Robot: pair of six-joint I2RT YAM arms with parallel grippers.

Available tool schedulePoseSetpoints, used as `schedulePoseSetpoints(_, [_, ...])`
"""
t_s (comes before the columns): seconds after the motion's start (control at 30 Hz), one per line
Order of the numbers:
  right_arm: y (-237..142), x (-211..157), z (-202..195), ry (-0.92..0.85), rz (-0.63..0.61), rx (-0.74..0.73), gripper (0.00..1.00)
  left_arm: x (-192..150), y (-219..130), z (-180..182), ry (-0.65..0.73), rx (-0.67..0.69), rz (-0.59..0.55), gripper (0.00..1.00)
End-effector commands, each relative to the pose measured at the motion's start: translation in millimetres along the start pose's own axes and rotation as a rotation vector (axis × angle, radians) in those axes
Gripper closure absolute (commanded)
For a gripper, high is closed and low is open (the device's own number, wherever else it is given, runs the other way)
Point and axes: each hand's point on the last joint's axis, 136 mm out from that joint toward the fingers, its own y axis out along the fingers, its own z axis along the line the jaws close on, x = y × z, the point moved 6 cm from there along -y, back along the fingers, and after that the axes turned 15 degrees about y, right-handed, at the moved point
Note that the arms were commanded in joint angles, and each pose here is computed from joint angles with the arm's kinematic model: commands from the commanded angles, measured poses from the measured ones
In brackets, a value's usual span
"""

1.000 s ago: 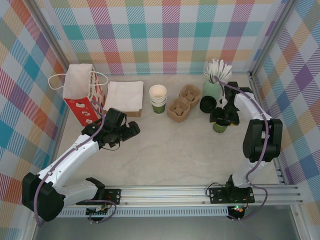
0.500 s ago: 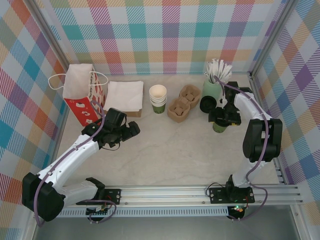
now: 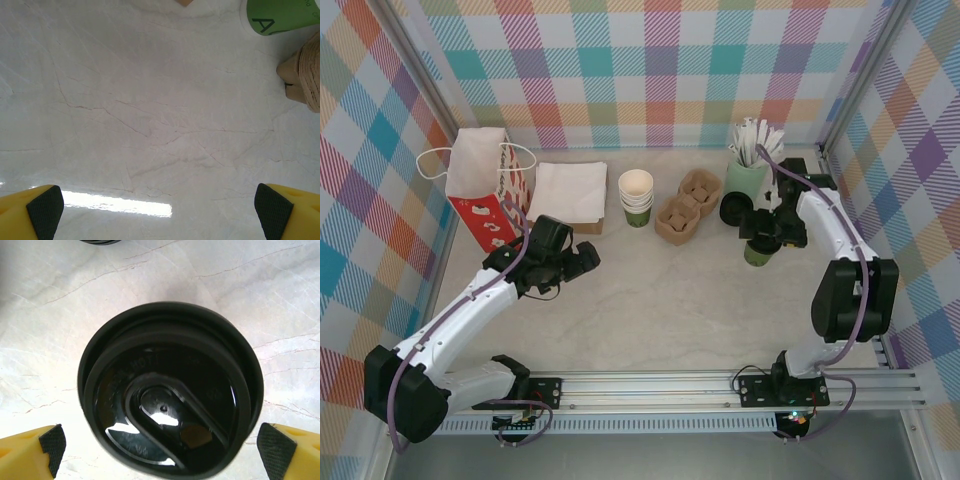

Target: Pack the takeout coffee

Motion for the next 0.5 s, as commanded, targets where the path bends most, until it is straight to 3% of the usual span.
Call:
schedulePoseSetpoints(0.0, [-22, -10, -1, 0.017, -0.006, 0.027, 0.0, 10, -10, 0, 0.006, 0.009, -0.035, 0.0])
schedulePoseSetpoints(0.27, [-70, -15, 10, 0.009, -0.108, 0.154, 0.01, 12, -12, 0, 0.011, 0.018, -0.04, 0.0])
schedulePoseSetpoints(0.47, [-105, -31, 40, -0.015, -0.131, 0.498, 0.08, 16, -15, -1, 0.014, 0.024, -0.048, 0.0])
